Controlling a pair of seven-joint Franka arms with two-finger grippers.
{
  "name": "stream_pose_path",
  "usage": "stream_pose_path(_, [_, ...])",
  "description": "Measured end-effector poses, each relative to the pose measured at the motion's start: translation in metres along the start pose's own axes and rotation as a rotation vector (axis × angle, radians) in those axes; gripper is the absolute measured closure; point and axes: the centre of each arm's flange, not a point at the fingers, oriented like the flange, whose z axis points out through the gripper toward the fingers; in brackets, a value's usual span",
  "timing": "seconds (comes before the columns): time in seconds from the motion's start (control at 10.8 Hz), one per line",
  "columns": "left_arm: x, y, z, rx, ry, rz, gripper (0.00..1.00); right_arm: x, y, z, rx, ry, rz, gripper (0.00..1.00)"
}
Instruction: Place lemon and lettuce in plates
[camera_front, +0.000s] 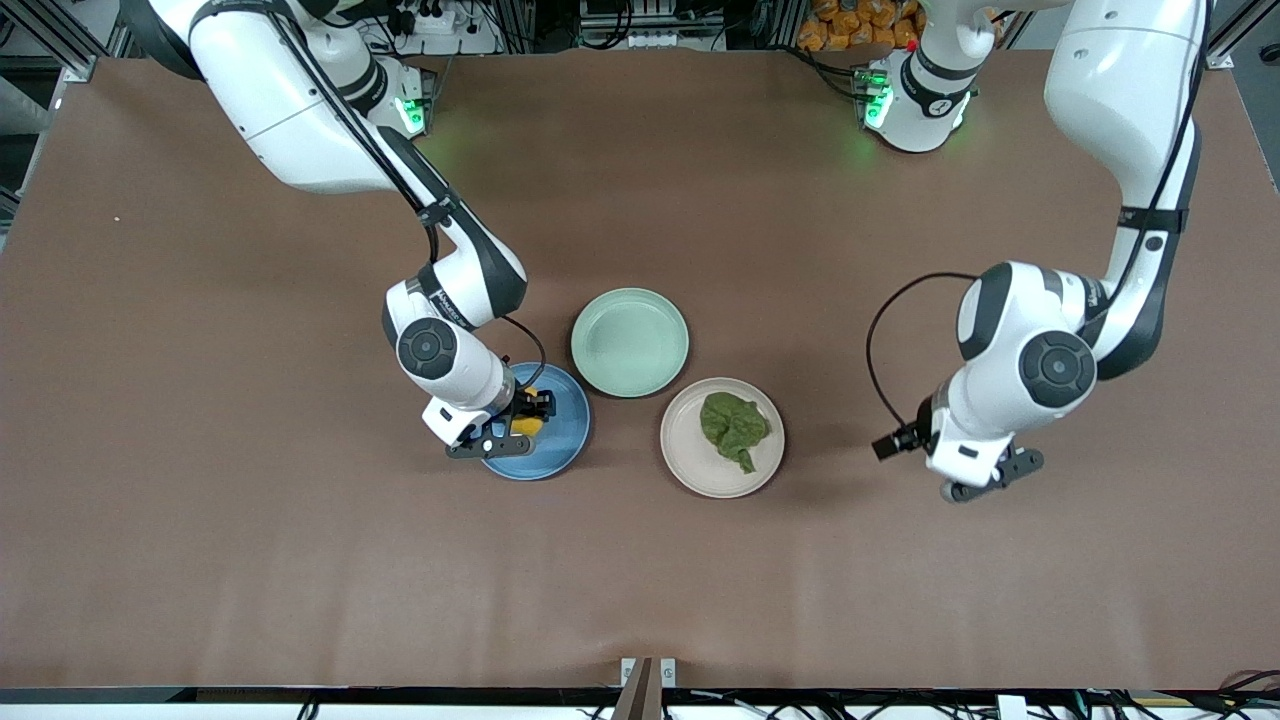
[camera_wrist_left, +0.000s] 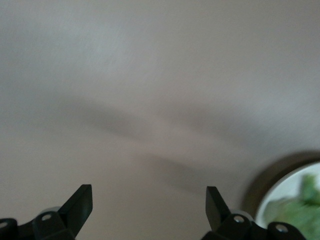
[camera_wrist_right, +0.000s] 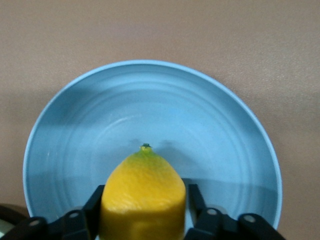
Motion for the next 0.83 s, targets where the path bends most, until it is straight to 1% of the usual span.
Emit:
stream_pose_path(0.09, [-0.020,-0.012,0.007,0.026,-0.027,0.011,0.00,0.002,0.000,-0.002,0.002,0.005,0.030,0.09])
stream_pose_path(0.18, [-0.038,-0.021,0.011,0.048,-0.047,0.017,0.00,0.005,-0.002,-0.007,0.007,0.015,0.064,0.00])
stream_pose_path(0.37, [-0.073,-0.041,0.022,0.091,-0.087,0.026,0.00,0.014,0.000,-0.027,0.013,0.034,0.099,0.00])
stream_pose_path(0.46, [-0.088,-0.050,0.024,0.102,-0.101,0.023,0.00,0.017,0.003,-0.040,0.010,0.037,0.106,0.00])
stream_pose_path(0.55, [-0.097,-0.055,0.020,0.096,-0.108,0.012,0.00,0.019,0.009,-0.053,0.003,0.034,0.113,0.00])
stream_pose_path(0.65, [-0.100,-0.058,0.012,0.083,-0.100,0.003,0.00,0.021,0.015,-0.066,-0.005,0.027,0.118,0.00])
stream_pose_path(0.83, [-0.099,-0.058,-0.020,0.053,-0.043,0.007,0.00,0.024,0.033,-0.091,-0.026,0.005,0.116,0.00])
